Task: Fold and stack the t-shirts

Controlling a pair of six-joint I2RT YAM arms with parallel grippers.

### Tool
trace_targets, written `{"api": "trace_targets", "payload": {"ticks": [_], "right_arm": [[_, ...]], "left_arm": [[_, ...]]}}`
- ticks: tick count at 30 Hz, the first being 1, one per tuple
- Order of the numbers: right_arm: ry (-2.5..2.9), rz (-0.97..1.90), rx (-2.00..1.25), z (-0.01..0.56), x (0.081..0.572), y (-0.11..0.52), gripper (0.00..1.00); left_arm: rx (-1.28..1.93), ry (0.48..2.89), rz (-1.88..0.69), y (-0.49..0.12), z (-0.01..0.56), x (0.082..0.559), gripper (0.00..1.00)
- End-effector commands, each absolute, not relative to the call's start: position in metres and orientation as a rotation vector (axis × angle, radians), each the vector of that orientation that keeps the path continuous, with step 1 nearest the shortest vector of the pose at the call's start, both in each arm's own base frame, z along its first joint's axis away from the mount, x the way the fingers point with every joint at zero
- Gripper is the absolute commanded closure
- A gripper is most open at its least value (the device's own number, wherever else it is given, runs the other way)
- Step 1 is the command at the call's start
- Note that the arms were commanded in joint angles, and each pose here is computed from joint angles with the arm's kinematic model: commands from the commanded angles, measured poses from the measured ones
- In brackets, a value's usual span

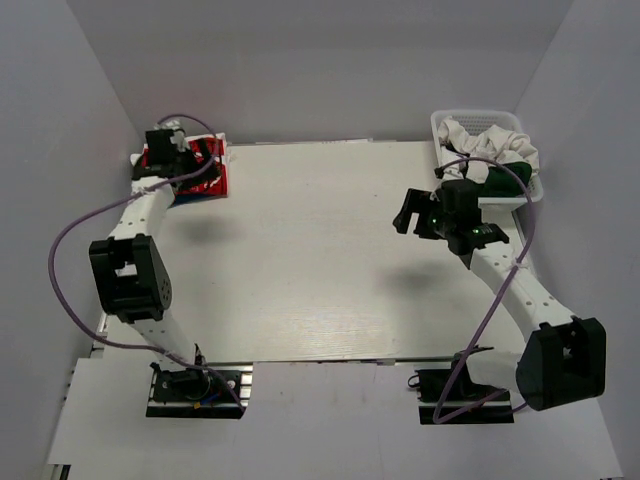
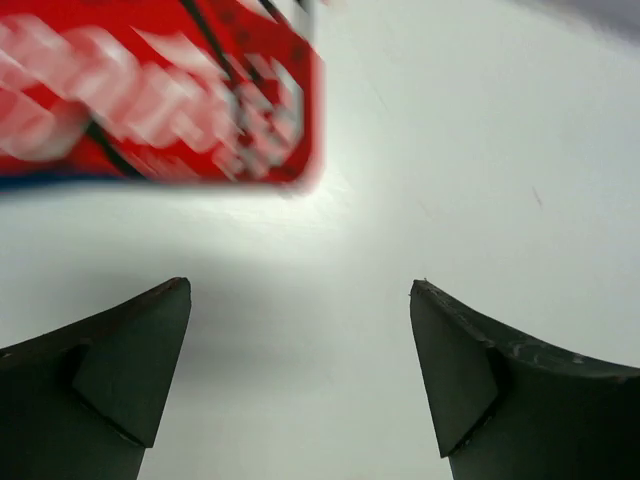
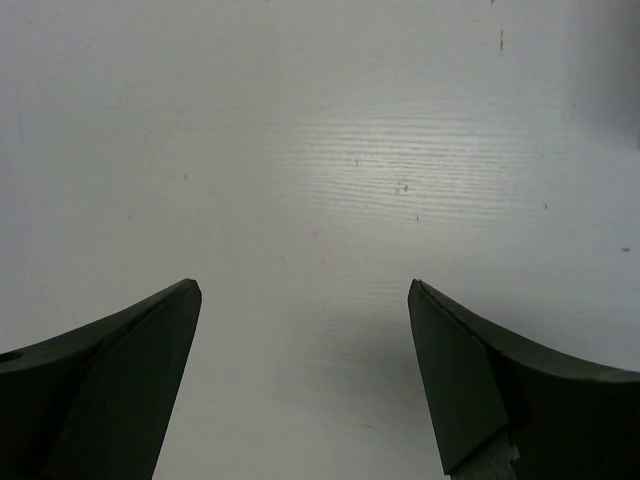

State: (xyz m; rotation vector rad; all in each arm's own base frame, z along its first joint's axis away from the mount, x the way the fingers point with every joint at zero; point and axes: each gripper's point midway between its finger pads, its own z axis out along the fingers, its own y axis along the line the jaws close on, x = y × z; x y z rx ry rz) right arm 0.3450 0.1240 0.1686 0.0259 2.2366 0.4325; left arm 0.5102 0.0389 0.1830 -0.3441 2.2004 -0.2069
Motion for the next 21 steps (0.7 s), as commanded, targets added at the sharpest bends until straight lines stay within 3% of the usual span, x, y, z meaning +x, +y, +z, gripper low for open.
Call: {"api": "trace_targets", "payload": {"ticks": [1,2,6,9,16,21], "right_arm": [[2.184,0.444,0.056,0.174,0.337,0.12,0.1],[2.176,0.458,0.085,0.172,0.329,0.118,0.1],[2.123,0.541,0.106,0.162,0.317,0.124,0.1],[2.112,0.61,0.094,0.151,0.306,0.131,0.1],[2.083,0.676,0.118,0.148,0.302,0.137,0.1],[2.042,0.71,-0.005,0.152,0.298,0.146,0.1]], "left_arm": [[-0.262,2.177,-0.467,-0.057,0.198,0.465,0.0],[-0.25,2.149,-0.483,-0.072,0.213,0.449,0.0],[-0.133,2.265,-0.635,-0.148,0.168,0.368,0.0],[-0.165,2.31,-0.541,-0.137,0.142,0.327,0.0],[-0.17,2.184,-0.508,-0.125,0.176,0.309,0.0],[-0.26,2.202,-0.394,-0.106,0.166,0.307,0.0]]}}
